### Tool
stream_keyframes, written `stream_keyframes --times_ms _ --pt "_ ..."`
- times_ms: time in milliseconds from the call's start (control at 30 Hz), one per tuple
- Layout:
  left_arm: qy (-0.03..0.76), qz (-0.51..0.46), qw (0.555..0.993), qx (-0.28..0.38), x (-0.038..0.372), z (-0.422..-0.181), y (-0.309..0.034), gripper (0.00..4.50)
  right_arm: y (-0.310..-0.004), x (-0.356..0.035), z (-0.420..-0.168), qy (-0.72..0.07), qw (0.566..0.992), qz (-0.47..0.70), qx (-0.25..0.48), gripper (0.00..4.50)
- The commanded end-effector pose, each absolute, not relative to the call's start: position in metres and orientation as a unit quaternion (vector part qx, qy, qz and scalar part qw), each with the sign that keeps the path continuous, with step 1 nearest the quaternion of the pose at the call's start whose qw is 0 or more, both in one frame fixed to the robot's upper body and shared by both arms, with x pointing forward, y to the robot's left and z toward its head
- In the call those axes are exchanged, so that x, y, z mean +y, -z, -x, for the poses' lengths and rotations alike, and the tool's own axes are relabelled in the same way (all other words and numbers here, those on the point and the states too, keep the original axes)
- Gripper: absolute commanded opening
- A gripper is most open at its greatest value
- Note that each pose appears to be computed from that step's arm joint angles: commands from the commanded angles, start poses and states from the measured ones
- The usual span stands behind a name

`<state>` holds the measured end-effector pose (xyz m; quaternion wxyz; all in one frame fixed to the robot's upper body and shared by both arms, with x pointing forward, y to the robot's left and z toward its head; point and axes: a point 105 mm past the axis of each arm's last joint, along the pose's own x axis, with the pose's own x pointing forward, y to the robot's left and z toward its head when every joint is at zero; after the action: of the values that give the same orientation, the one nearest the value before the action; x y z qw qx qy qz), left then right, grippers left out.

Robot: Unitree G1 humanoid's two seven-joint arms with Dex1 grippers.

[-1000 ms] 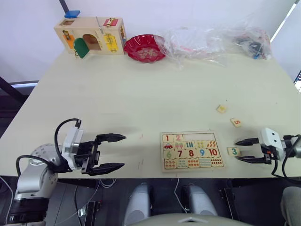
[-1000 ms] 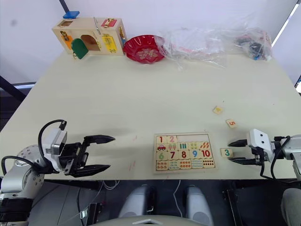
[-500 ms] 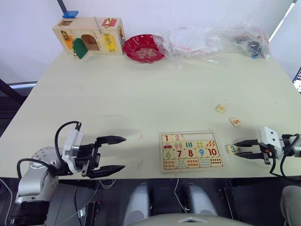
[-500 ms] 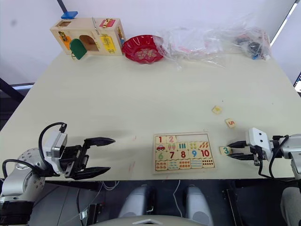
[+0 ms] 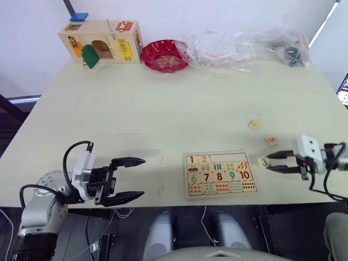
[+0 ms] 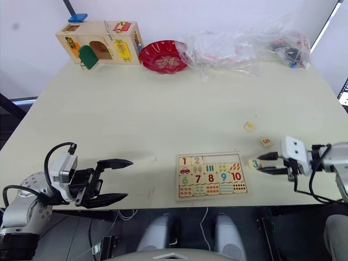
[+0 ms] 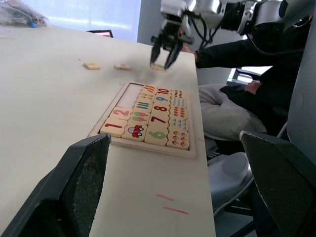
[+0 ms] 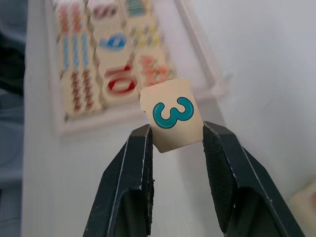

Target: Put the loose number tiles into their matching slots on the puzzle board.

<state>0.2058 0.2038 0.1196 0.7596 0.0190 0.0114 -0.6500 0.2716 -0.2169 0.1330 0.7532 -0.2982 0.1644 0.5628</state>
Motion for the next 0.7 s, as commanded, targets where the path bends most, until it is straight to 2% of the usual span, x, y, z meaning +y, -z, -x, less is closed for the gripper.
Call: stream_keyframes --times_ms 33,200,333,467,700 --pt "0.647 -0.027 0.762 -0.006 0.205 -0.205 -0.125 4.50 -0.163 -0.193 -0.282 -0.529 0.756 0.344 0.173 0.93" --pt "0.645 -0.026 0.763 -0.007 0.204 -0.205 -0.125 4.50 -0.180 -0.171 -0.285 -0.526 0.740 0.362 0.211 0.93" --pt "0.642 -0.025 0.767 -0.006 0.204 -0.205 -0.123 4.50 -0.189 -0.156 -0.303 -0.486 0.733 0.394 0.266 0.93" --pt "0.639 -0.024 0.769 -0.008 0.204 -0.205 -0.123 4.50 -0.189 -0.141 -0.303 -0.480 0.718 0.395 0.313 0.93" --pt "0.629 -0.021 0.777 -0.011 0.203 -0.202 -0.121 4.50 -0.181 -0.111 -0.307 -0.462 0.720 0.372 0.359 0.93"
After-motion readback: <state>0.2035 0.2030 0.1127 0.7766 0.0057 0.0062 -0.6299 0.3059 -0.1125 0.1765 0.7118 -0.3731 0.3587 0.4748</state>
